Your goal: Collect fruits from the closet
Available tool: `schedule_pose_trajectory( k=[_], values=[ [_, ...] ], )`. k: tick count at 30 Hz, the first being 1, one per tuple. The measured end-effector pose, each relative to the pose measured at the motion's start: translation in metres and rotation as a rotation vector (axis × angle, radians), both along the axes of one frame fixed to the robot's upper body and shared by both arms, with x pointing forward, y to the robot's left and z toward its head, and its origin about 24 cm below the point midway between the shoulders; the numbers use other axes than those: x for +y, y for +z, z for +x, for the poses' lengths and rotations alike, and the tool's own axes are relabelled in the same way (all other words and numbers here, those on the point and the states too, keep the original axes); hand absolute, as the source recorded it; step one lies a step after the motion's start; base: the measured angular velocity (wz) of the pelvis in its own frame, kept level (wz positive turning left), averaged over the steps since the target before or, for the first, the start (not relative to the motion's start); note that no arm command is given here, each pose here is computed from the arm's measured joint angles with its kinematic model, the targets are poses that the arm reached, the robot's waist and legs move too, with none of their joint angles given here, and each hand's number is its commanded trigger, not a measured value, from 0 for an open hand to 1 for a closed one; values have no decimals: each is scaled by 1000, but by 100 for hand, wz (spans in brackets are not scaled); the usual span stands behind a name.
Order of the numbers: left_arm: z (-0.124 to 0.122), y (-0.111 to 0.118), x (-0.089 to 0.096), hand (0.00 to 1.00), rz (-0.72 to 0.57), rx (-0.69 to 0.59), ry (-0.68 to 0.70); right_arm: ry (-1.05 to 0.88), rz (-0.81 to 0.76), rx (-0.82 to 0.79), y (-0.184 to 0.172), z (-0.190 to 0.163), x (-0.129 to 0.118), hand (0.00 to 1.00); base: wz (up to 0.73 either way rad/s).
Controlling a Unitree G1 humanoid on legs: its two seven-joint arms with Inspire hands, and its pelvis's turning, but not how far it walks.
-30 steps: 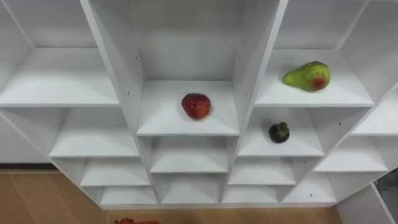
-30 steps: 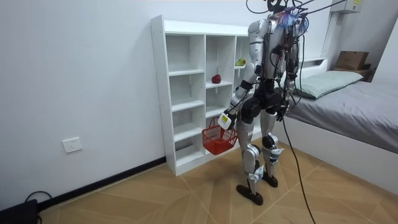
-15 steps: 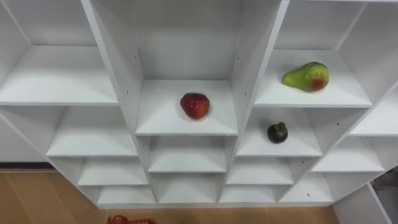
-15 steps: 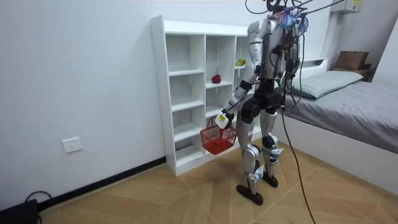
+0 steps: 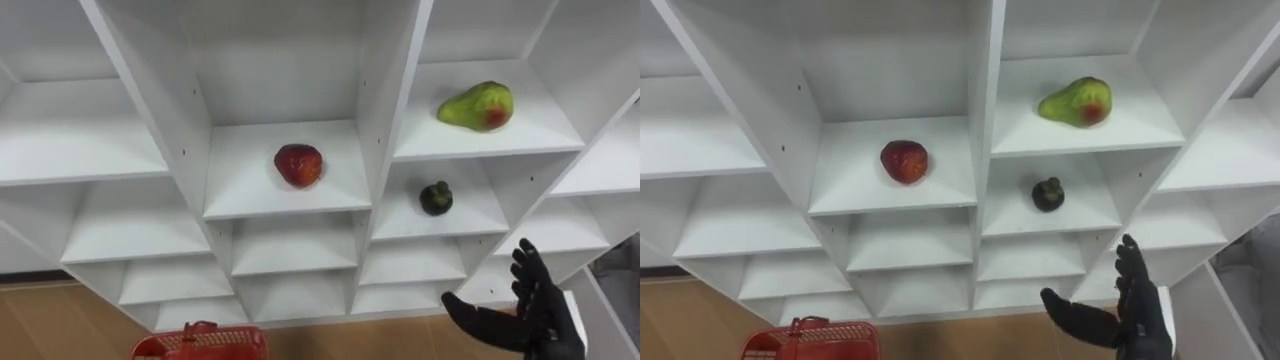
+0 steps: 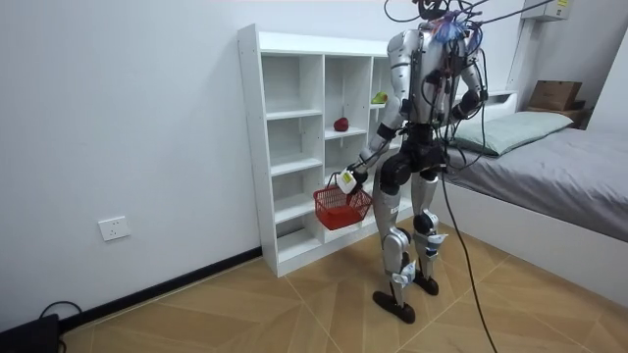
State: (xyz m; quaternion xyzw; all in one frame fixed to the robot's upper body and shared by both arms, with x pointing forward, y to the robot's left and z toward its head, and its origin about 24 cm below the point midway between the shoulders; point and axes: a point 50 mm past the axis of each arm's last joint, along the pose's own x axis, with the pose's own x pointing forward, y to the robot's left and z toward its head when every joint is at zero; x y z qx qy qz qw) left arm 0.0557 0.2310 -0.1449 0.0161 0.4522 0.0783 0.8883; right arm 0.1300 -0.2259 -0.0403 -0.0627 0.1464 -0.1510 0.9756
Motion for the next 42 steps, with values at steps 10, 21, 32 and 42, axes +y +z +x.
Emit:
schedule_pose_trajectory(
  k=[10,21,32,42],
  values=[
    [-4,-5,-2,100,-26,41,-11,31,-104,-156,32,19,4,0,0],
    [-3,-4,3,100,-42,41,-44,143,-238,-365,80,41,15,0,0],
    [-1,-3,6,100,-43,40,-59,127,-273,-416,89,47,15,0,0],
    [0,-2,8,100,-68,37,-82,128,-307,-549,113,69,15,0,3]
  ],
)
